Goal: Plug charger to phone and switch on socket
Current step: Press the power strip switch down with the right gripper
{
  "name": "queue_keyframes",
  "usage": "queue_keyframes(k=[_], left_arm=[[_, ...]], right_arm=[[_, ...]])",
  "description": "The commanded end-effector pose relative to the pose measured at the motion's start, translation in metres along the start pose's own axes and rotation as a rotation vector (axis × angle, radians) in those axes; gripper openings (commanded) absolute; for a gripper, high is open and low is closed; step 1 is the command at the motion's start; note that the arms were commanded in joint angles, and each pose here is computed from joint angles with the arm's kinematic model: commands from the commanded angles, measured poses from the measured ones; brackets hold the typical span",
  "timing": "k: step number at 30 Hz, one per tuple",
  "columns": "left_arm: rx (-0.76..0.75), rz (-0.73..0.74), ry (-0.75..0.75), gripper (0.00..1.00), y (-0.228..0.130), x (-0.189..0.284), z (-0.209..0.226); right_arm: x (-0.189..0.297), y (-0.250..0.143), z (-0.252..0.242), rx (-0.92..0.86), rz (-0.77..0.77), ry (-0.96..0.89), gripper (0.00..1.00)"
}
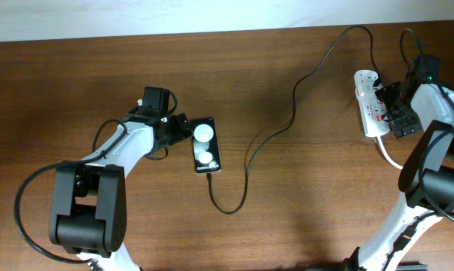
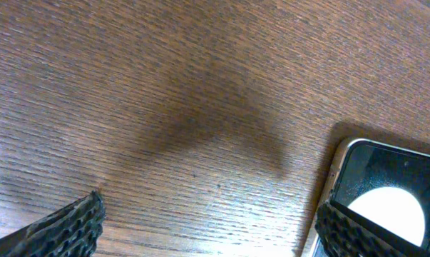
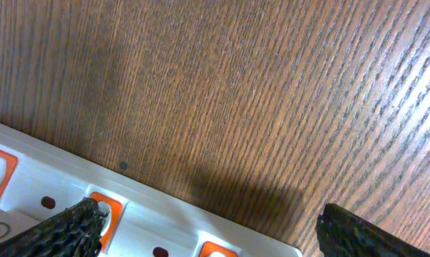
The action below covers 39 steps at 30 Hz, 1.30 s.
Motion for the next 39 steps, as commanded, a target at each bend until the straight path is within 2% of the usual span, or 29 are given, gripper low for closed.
queue_keyframes(k=[1,13,24,39], left_arm=[[0.004,0.025,0.029,0.99,-0.005,-0.006,0.008],[0.004,0.025,0.029,0.99,-0.005,-0.006,0.008],[0.004,0.025,0.029,0.99,-0.005,-0.006,0.008],[0.004,0.025,0.029,0.99,-0.005,-0.006,0.008]], right_arm=[[-0.019,-0.026,0.000,0.045,0.151,0.016,0.99],[-0.018,-0.033,0.003,0.060,0.175,0.001,0.99],[-0.019,-0.029,0.009,0.071,0.112,0.006,0.99],[-0.018,-0.035,0.008,0.122,0.159,0.012,0.99]])
Point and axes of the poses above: each gripper's point midway between its finger pads, its own x axis back along the fingers, its own z axis along the line the jaws close on, y = z × x, the point moved 10 cm from there along x, back along the fingers, and after that the axes turned 11 degrees about x, right-handed, at the moved point
